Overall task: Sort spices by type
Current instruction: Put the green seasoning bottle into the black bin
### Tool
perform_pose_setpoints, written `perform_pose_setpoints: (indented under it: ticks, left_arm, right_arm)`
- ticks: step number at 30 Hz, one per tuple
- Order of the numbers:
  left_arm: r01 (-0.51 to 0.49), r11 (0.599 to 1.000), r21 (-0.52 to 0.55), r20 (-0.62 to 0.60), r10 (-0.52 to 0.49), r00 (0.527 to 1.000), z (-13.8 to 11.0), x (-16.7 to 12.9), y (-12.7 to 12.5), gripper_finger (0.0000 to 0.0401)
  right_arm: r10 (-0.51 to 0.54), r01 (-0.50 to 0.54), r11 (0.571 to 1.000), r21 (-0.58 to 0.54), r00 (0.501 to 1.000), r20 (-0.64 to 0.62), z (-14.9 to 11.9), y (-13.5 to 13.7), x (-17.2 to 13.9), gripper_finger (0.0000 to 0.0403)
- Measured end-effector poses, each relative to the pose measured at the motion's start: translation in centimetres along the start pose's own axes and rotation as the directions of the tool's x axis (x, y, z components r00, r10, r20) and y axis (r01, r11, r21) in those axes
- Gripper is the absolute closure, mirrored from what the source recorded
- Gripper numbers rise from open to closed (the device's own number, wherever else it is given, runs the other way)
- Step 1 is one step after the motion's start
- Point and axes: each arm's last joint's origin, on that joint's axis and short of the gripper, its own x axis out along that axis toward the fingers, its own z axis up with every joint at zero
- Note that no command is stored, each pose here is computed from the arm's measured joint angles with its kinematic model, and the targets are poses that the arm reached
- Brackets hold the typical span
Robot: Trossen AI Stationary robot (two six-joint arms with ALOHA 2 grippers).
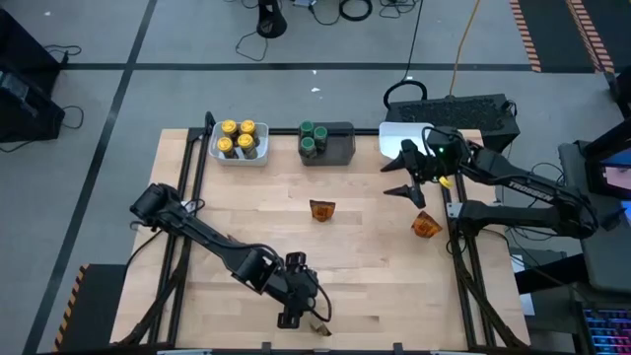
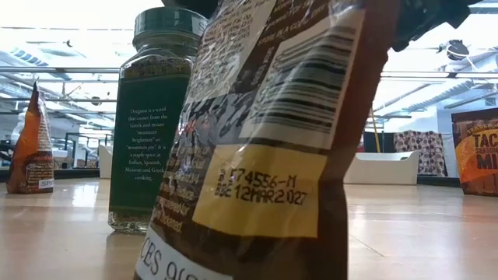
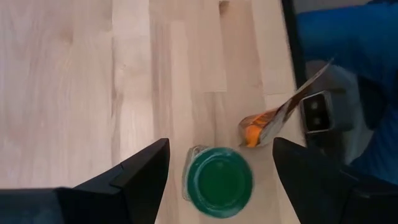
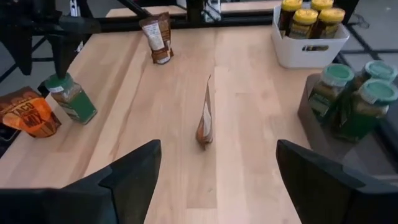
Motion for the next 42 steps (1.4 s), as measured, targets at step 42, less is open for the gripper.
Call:
perform_pose_setpoints:
  ticks: [42]
  left_arm:
    - [-0.061,0.997,0.044,-0.134,0.067,0.989,-1.6,3.2,0.6,0.0189]
  right_arm:
    - [0.005,-0.005,1.000,0.004,1.000,-0.019,-0.2,-0.1,0.3,0.0101]
